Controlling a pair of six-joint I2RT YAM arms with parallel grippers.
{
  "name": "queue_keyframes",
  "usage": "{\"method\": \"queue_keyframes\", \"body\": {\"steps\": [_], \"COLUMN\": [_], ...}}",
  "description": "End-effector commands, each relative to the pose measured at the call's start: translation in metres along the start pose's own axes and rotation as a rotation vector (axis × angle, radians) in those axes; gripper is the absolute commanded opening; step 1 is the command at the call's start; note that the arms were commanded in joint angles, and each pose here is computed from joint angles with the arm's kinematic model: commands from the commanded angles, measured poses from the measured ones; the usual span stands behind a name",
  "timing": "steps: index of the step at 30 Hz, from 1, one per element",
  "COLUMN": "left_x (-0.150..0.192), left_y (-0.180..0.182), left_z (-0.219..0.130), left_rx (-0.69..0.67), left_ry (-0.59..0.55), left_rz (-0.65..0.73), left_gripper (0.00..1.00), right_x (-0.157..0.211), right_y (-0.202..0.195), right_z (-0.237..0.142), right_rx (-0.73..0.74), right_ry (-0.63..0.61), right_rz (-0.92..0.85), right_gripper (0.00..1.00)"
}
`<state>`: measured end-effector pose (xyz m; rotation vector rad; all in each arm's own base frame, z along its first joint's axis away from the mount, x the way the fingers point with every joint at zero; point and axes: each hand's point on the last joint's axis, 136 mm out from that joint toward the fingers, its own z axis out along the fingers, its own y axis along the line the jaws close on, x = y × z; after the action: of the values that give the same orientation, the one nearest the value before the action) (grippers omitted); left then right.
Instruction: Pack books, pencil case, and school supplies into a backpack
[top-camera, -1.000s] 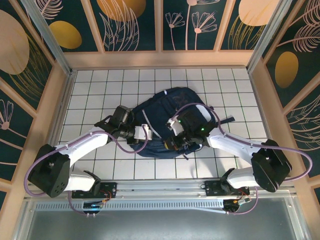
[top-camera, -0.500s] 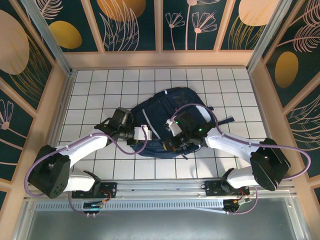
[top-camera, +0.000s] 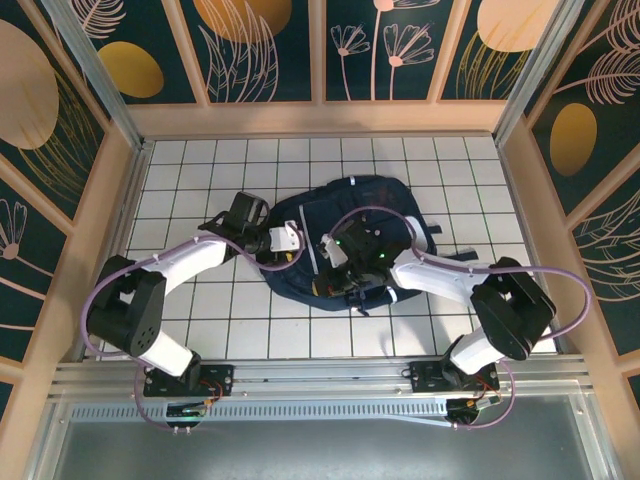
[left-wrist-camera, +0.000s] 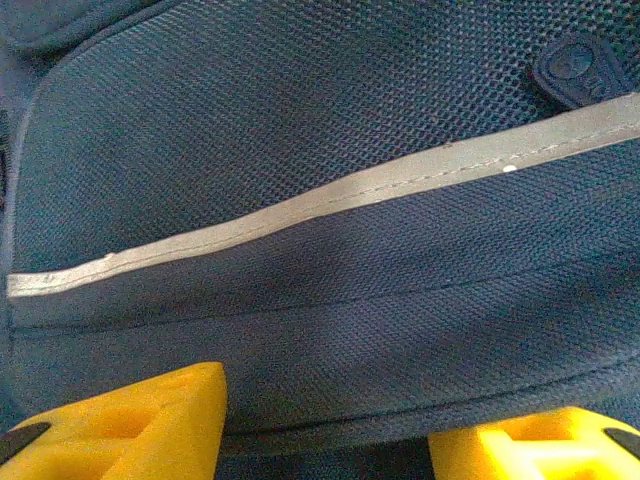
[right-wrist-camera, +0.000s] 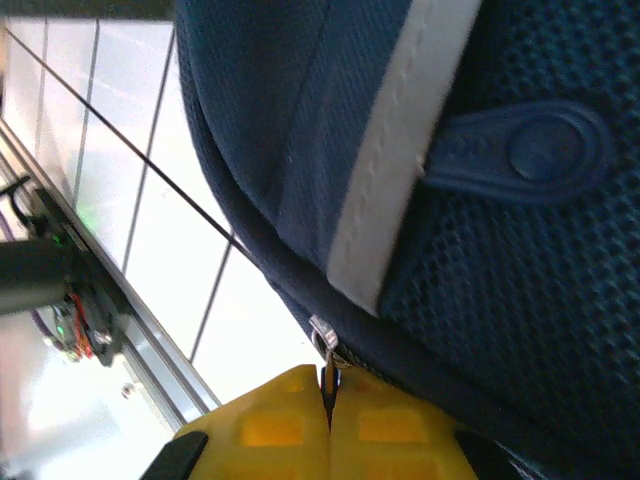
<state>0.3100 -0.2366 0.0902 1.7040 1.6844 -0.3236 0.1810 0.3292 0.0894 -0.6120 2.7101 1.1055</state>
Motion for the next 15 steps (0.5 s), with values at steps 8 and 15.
{"method": "queue_keyframes", "body": {"steps": [8, 15], "left_x": [-0.024, -0.035], "left_y": [-0.062, -0.077], "left_z": [-0.036, -0.023], "left_rx": [0.157, 0.158], "left_ry": [-0.118, -0.069], "left_rz": [0.136, 0.178], "left_gripper": [0.66, 0.64], "right_x": [-0.006, 0.005], "right_y": [0.020, 0.014], "right_z": [0.012, 0.005], "right_rx": [-0.102, -0.095], "right_ry": [-0.020, 0.001], "right_rz": [0.005, -0.009], "right_gripper": [0.00, 0.00]}}
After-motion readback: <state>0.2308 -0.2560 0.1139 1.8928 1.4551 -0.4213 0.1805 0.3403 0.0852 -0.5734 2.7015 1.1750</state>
